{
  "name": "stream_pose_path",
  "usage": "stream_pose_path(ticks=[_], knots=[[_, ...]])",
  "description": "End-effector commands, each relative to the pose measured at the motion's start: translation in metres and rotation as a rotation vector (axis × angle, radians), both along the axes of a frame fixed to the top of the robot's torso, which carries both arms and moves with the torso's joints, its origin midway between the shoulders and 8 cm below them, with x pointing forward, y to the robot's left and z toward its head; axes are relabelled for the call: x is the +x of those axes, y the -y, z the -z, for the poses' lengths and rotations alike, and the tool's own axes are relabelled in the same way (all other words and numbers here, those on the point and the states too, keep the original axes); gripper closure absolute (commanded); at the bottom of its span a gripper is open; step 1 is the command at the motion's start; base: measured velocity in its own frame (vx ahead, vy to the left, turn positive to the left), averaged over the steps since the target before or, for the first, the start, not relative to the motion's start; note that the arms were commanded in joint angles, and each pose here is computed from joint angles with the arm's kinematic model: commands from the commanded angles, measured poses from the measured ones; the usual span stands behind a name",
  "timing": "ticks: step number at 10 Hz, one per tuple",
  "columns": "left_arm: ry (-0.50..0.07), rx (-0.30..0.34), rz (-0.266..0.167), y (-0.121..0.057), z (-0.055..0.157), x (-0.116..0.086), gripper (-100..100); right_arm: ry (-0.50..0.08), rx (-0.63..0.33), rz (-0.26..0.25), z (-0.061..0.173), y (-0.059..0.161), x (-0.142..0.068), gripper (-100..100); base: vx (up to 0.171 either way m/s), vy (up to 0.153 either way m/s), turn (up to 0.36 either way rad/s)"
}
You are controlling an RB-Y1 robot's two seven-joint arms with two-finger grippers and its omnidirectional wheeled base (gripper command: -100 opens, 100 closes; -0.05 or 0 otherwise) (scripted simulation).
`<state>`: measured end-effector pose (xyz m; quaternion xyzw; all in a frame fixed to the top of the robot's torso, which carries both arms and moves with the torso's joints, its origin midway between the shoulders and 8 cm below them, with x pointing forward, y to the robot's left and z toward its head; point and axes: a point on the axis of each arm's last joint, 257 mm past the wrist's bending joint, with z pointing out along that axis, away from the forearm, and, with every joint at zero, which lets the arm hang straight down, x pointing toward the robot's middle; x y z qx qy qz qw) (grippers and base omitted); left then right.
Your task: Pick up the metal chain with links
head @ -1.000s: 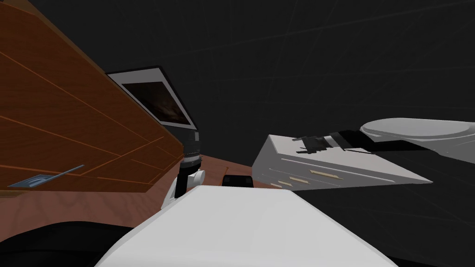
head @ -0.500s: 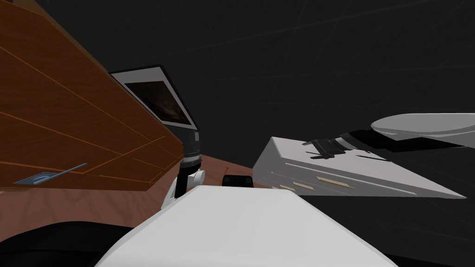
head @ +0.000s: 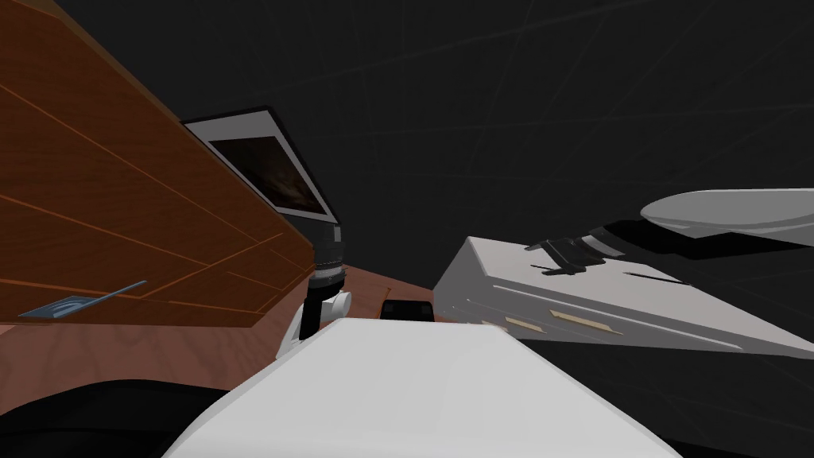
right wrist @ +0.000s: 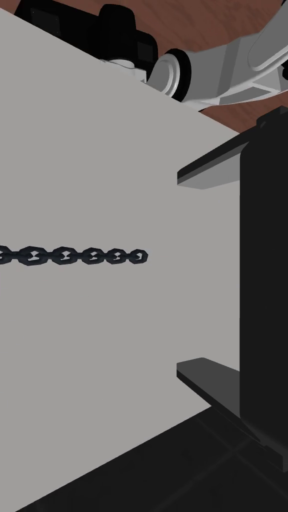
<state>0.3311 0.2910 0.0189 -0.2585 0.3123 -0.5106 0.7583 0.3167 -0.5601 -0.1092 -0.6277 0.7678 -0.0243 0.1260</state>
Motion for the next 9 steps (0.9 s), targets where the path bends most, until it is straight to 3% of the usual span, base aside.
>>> stream_pose_path(ticks=[1,4,6,7,9], knots=[[0.000,0.000,0.000,0.000,0.000,0.000,0,-0.056,-0.041,0.014,0.006,0.017,-0.017,-100,0.029,-0.007,0.022],[0.000,0.000,0.000,0.000,0.000,0.000,0,-0.125,-0.099,0.030,0.008,0.037,-0.038,-100,0.043,-0.012,0.032],[0.000,0.000,0.000,0.000,0.000,0.000,0,-0.125,-0.099,0.030,0.008,0.037,-0.038,-100,0.023,-0.006,0.003],[0.000,0.000,0.000,0.000,0.000,0.000,0,-0.178,-0.138,0.042,0.010,0.052,-0.055,-100,0.031,-0.015,0.039],[0.000,0.000,0.000,0.000,0.000,0.000,0,-0.178,-0.138,0.042,0.010,0.052,-0.055,-100,0.030,-0.010,0.009]])
